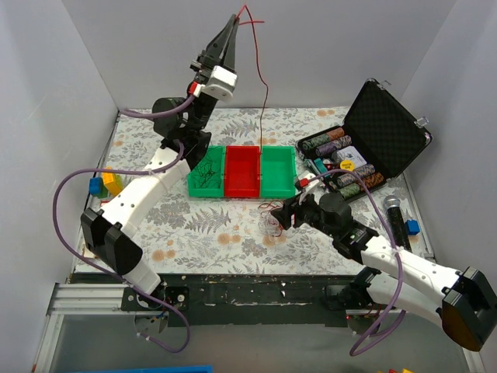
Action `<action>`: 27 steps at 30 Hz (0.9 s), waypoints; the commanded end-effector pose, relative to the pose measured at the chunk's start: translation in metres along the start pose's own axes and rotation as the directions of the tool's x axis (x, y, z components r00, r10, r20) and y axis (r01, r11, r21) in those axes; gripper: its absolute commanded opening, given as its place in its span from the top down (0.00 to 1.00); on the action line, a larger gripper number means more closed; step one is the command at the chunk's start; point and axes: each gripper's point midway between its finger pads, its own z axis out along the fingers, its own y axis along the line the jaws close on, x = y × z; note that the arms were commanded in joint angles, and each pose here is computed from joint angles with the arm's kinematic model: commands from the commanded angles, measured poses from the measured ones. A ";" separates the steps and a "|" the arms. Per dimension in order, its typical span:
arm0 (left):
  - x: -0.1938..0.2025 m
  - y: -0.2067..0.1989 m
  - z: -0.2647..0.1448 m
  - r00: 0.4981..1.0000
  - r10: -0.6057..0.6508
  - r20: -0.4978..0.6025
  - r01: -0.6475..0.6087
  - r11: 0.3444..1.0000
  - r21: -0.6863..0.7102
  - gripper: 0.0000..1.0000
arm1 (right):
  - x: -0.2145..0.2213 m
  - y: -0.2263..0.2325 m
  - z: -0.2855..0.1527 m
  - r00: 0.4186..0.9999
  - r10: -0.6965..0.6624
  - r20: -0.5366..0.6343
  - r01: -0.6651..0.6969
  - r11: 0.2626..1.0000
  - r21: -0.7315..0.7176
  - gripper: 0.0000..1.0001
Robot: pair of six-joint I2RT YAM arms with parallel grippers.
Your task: Untangle the cables
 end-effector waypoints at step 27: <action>0.145 -0.084 -0.160 0.886 0.072 -0.458 0.009 0.985 0.174 1.00 | 0.000 -0.009 -0.006 0.999 0.017 0.049 -0.019 0.999 0.048 0.34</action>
